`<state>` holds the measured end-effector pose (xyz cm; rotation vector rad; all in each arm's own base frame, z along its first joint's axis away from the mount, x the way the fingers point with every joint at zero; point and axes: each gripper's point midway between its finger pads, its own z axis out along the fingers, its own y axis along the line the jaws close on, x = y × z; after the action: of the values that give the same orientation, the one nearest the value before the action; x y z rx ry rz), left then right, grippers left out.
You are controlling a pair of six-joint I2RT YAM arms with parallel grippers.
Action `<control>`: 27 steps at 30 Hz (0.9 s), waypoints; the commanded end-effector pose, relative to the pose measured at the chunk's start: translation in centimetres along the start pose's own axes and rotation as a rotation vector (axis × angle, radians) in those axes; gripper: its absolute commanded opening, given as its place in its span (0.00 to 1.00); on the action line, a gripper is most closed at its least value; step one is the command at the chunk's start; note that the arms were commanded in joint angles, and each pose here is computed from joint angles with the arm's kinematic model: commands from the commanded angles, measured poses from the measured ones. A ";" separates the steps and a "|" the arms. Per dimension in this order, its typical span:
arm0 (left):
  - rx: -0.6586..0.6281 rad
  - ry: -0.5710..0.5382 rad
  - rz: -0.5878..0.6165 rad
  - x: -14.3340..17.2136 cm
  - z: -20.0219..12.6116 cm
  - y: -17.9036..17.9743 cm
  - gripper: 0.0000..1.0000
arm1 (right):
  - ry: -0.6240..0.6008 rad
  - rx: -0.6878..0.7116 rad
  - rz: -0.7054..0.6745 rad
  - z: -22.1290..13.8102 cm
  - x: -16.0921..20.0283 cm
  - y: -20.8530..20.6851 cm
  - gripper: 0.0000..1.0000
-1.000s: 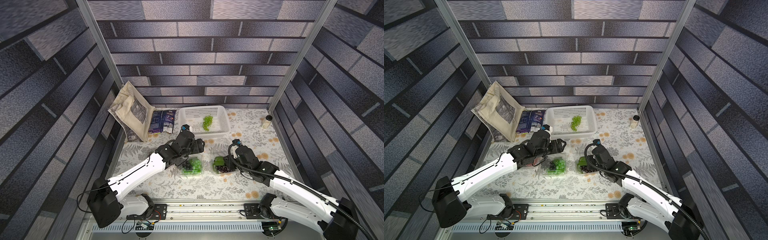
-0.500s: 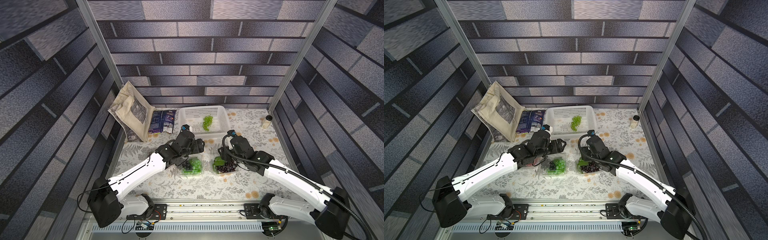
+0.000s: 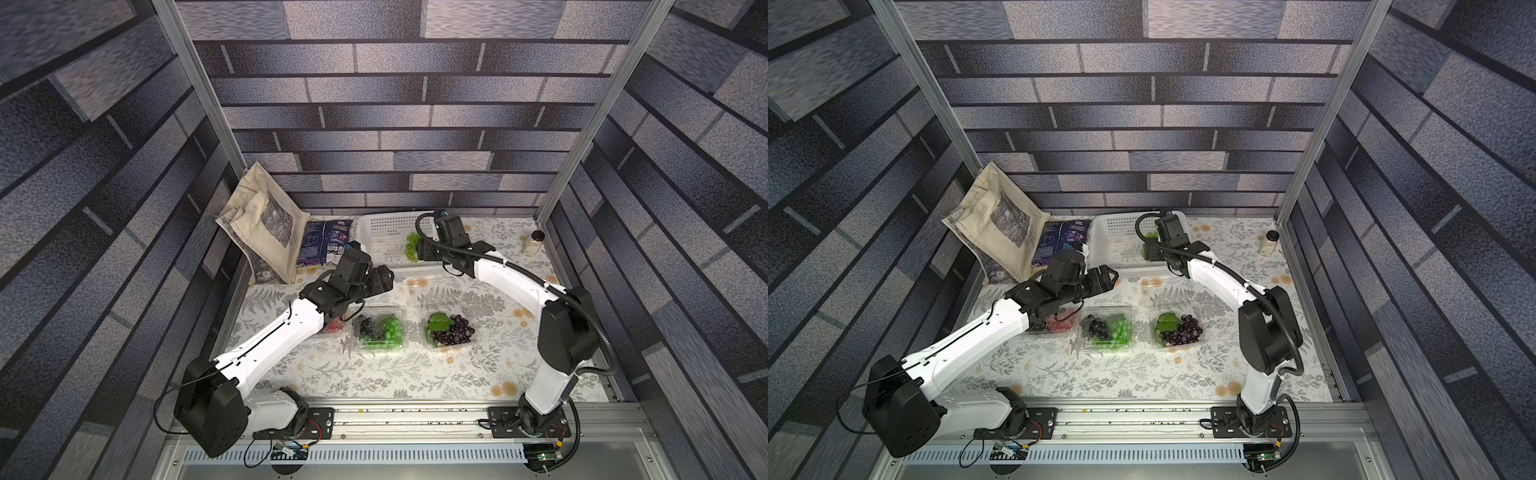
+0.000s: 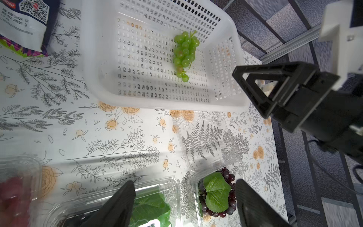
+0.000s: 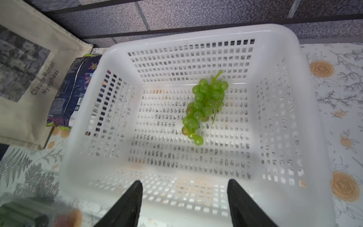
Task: Pack grapes into containers
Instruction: Place the grape into the packing box.
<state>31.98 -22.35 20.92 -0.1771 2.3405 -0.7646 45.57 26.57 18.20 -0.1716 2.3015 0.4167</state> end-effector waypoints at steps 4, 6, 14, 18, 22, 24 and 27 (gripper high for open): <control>-0.007 0.032 -0.016 -0.5 0.6 0.5 0.85 | 0.021 -0.024 0.018 6.1 -1.4 -0.3 0.69; -0.009 0.038 -0.019 -0.7 1.0 0.6 0.86 | 0.035 -0.010 0.023 7.7 -1.5 -1.0 0.69; 0.007 0.040 -0.028 -1.3 1.9 0.5 0.87 | 0.092 0.003 0.045 12.3 -0.7 -3.7 0.68; 0.007 0.043 -0.033 -1.6 2.3 0.6 0.87 | 0.115 0.022 0.030 13.7 -0.2 -4.5 0.68; 0.008 0.043 -0.039 -2.0 2.4 0.8 0.87 | 0.139 0.039 0.013 14.7 0.2 -4.8 0.66; 0.008 0.039 -0.041 -2.2 2.3 0.9 0.88 | 0.150 0.046 0.008 15.2 0.5 -5.0 0.66; 0.005 0.037 -0.046 -2.3 2.4 1.1 0.88 | 0.161 0.038 0.008 15.8 0.9 -5.0 0.61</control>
<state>34.73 -21.51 18.74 -0.2460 2.4069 -0.7771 57.16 27.24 7.29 -0.1525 2.4309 0.3864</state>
